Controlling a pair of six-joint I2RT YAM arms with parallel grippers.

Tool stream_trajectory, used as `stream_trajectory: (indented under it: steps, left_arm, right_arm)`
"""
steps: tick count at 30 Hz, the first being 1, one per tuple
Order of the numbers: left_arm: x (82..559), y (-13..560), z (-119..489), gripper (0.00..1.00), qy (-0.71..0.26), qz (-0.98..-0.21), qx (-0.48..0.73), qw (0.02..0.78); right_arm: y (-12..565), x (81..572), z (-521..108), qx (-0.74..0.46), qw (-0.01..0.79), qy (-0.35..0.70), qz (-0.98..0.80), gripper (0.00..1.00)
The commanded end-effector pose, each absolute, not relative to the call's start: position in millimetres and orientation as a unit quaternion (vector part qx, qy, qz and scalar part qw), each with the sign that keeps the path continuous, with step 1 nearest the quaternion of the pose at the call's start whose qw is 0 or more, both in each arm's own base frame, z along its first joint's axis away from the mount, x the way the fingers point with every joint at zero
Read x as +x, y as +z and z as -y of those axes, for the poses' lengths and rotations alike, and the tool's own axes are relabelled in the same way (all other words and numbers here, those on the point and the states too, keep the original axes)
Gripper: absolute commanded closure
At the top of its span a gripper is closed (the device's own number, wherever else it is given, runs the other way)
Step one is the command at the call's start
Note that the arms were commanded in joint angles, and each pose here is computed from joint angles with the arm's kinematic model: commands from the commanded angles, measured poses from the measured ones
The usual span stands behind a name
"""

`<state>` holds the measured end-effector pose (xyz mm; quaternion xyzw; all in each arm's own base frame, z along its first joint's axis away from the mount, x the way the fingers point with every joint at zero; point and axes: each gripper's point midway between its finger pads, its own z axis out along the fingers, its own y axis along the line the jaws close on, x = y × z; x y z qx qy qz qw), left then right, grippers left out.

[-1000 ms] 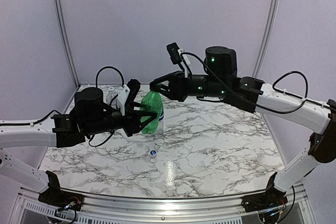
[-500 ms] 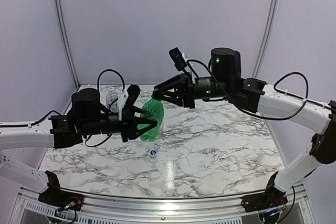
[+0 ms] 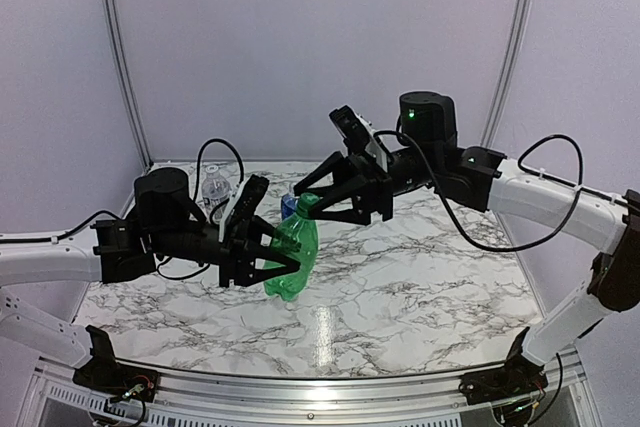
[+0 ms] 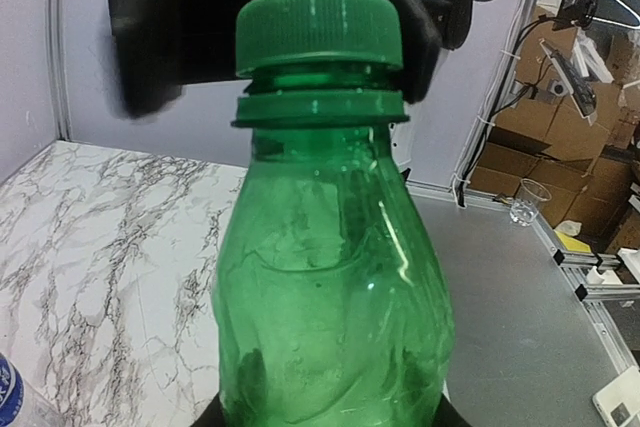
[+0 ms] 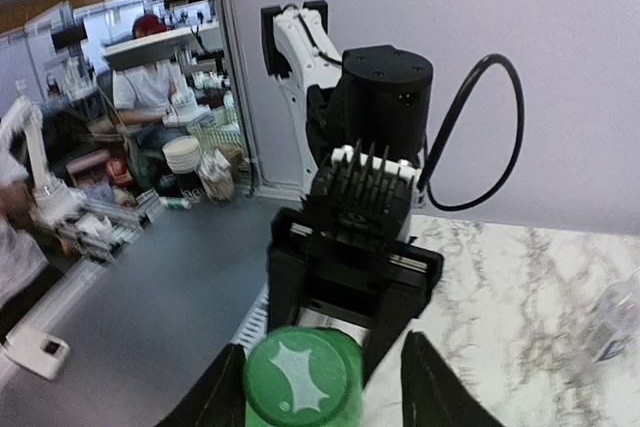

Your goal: Unscrew the bottle caps

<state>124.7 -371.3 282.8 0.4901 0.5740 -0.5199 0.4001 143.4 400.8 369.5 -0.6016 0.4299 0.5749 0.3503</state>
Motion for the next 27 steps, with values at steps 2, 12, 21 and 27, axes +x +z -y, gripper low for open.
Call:
stream_trajectory:
  steps: [2,12,21,27]
  left_arm:
    - [146.2,298.3,371.1,0.95,-0.487,-0.578,0.463,0.462]
    - [197.2,286.2,369.2,0.95,-0.399,-0.646,0.390,0.521]
    - [213.3,284.9,366.1,0.95,-0.363,-0.667,0.359,0.543]
    - [216.9,286.3,364.4,0.95,-0.354,-0.669,0.352,0.550]
  right_arm:
    - [385.6,178.7,-402.7,-0.535,0.384,0.553,-0.510,0.35]
    - [416.1,228.7,-392.5,-0.359,0.469,0.508,-0.627,0.07]
    - [396.3,253.7,-404.5,-0.294,0.487,0.445,-0.691,0.15]
    - [383.2,254.1,-412.8,-0.302,0.473,0.444,-0.698,0.25]
